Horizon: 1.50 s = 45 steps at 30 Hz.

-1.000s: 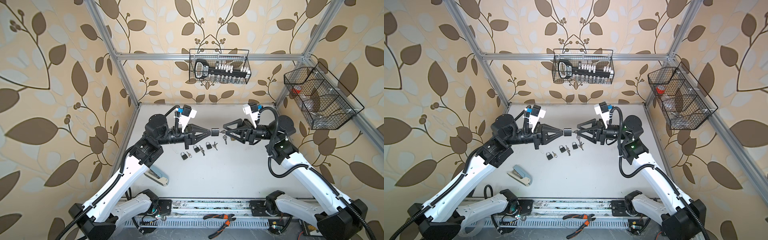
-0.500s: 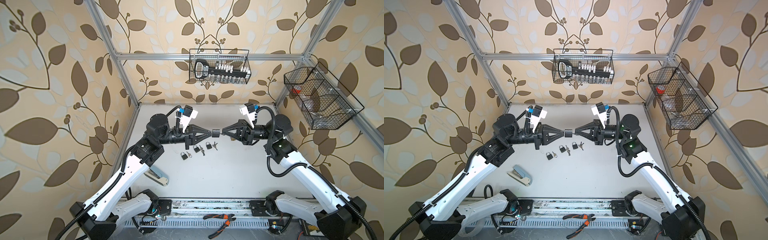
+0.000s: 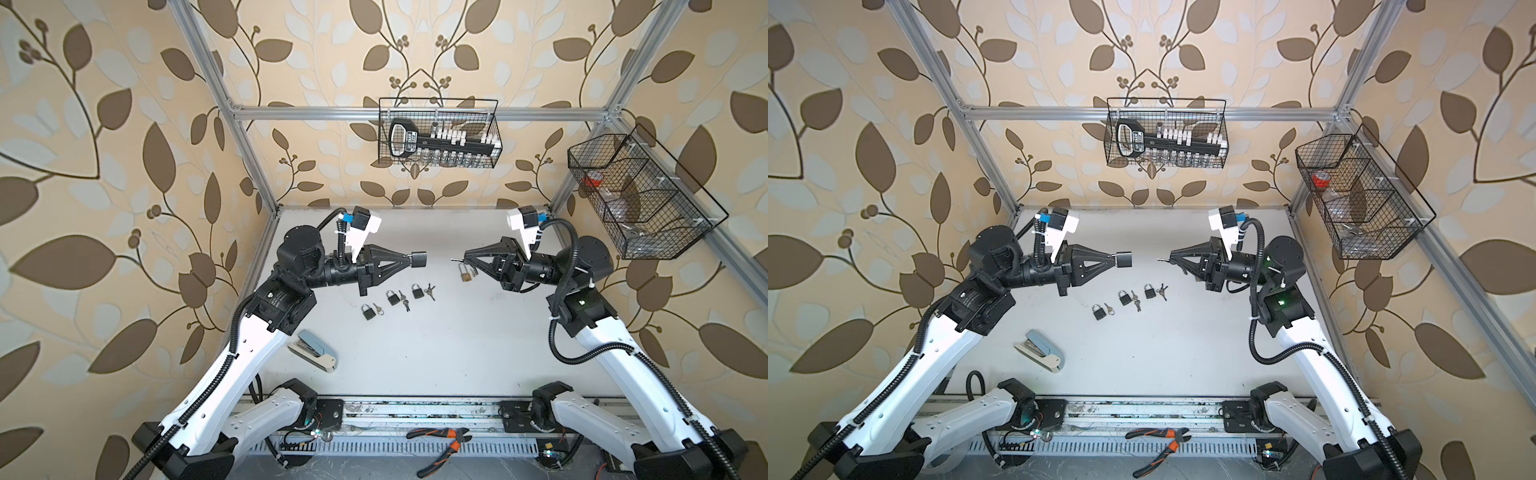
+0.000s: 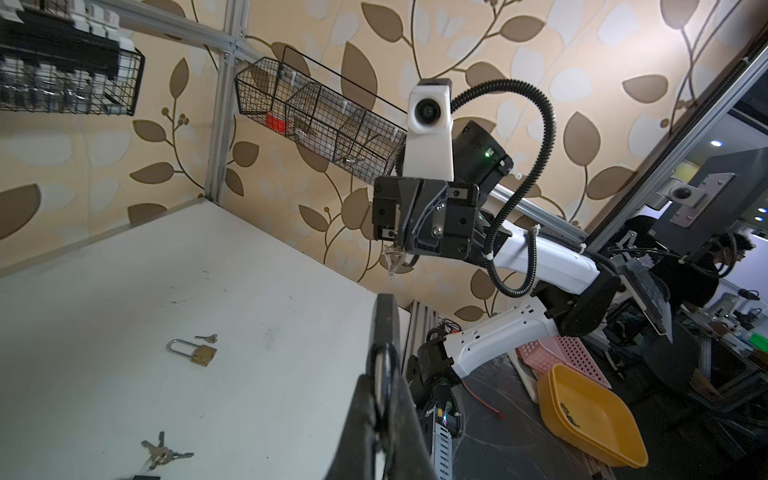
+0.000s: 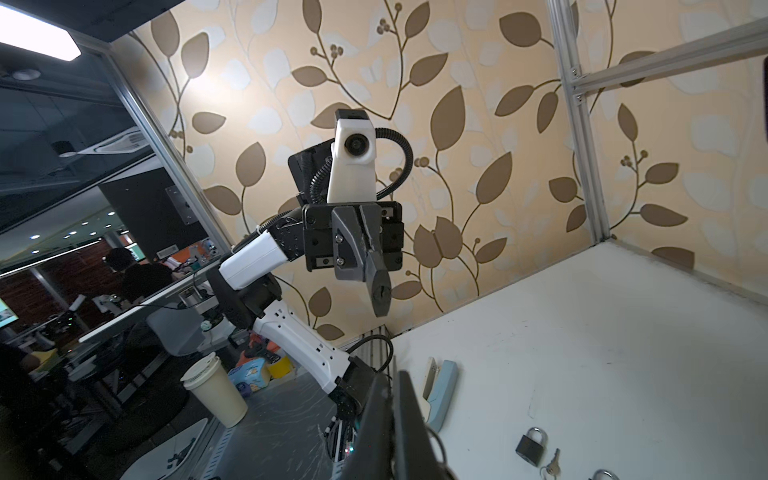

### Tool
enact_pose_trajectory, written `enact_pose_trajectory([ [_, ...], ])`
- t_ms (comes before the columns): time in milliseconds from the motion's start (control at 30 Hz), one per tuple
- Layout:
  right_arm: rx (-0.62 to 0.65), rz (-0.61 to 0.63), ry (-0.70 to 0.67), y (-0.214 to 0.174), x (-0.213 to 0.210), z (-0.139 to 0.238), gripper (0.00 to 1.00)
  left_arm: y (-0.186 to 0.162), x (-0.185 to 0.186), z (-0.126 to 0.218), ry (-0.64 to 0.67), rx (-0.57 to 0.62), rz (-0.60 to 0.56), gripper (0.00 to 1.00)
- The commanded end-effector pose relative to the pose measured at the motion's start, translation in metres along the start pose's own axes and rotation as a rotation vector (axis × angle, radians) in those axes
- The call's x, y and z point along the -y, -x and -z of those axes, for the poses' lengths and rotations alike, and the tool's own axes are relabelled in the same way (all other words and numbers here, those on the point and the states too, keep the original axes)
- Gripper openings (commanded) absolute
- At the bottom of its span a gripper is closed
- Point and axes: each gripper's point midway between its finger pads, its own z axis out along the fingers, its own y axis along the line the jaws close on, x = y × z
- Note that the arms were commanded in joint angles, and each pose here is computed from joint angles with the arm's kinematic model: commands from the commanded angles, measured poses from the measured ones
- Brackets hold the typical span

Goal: Lock with the key

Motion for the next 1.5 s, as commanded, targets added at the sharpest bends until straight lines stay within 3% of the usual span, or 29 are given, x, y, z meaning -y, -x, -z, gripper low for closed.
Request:
enact_pose_trajectory([
  [0, -0.025, 0.023, -0.171, -0.021, 0.030, 0.008, 0.00, 0.007, 0.013, 0.006, -0.020, -0.010, -0.070, 0.00],
  [167, -0.020, 0.008, -0.556, -0.056, 0.093, 0.042, 0.00, -0.016, -0.014, -0.001, 0.062, -0.108, -0.018, 0.00],
  [400, -0.034, -0.139, -0.794, -0.114, 0.140, 0.081, 0.00, -0.056, -0.060, -0.020, 0.127, -0.258, 0.121, 0.00],
  [633, -0.045, -0.278, -0.881, -0.162, 0.164, 0.102, 0.00, -0.116, -0.126, -0.063, 0.162, -0.514, 0.278, 0.00],
  [1000, -0.009, -0.223, -1.021, -0.170, 0.158, 0.136, 0.00, -0.202, -0.188, -0.138, 0.063, -0.841, 0.355, 0.00],
  [1167, -0.077, -0.236, -1.009, -0.186, 0.154, 0.137, 0.00, -0.212, -0.214, -0.157, 0.046, -0.896, 0.339, 0.00],
  [1467, -0.086, -0.238, -0.976, -0.187, 0.147, 0.133, 0.00, -0.245, -0.250, -0.169, 0.043, -0.980, 0.351, 0.00],
])
